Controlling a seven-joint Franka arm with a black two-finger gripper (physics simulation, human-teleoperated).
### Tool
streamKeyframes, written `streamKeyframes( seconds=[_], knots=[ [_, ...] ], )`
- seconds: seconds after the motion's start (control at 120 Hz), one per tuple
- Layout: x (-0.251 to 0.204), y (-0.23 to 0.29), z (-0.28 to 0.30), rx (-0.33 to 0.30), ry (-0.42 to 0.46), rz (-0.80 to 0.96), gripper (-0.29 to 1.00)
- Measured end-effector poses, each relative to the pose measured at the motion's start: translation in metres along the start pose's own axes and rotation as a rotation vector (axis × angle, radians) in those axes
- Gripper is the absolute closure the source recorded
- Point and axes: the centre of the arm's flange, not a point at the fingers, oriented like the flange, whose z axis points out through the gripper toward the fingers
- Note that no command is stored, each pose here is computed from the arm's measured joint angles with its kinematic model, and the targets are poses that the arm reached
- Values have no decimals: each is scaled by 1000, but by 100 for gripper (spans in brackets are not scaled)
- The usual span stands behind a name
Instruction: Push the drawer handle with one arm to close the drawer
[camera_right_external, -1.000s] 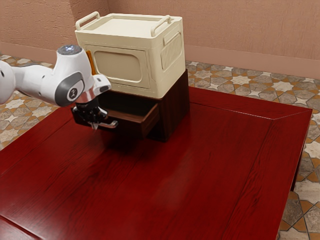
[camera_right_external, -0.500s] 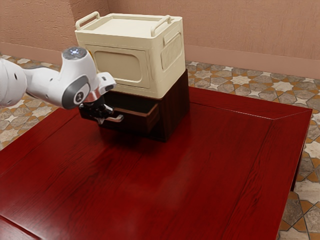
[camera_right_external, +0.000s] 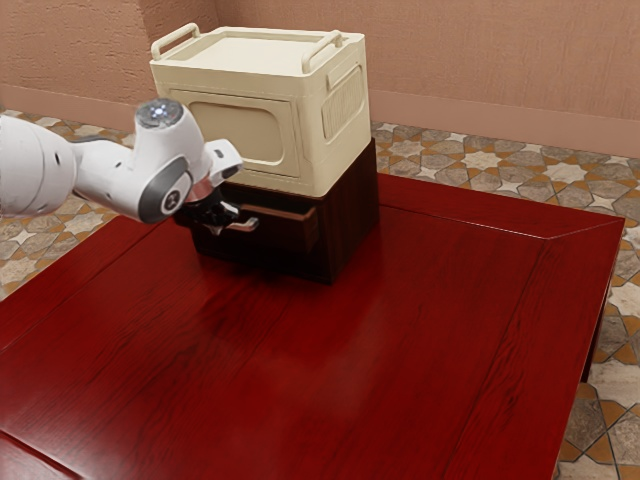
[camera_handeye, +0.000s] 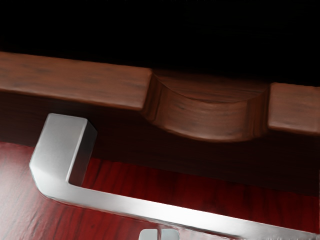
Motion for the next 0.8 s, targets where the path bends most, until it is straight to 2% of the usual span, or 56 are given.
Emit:
streamKeyframes(
  seconds=[0.5, 0.8],
  knots=[
    [16, -3, 16, 1, 105, -19, 79],
    [26, 2, 20, -26, 135, -24, 79]
  ],
)
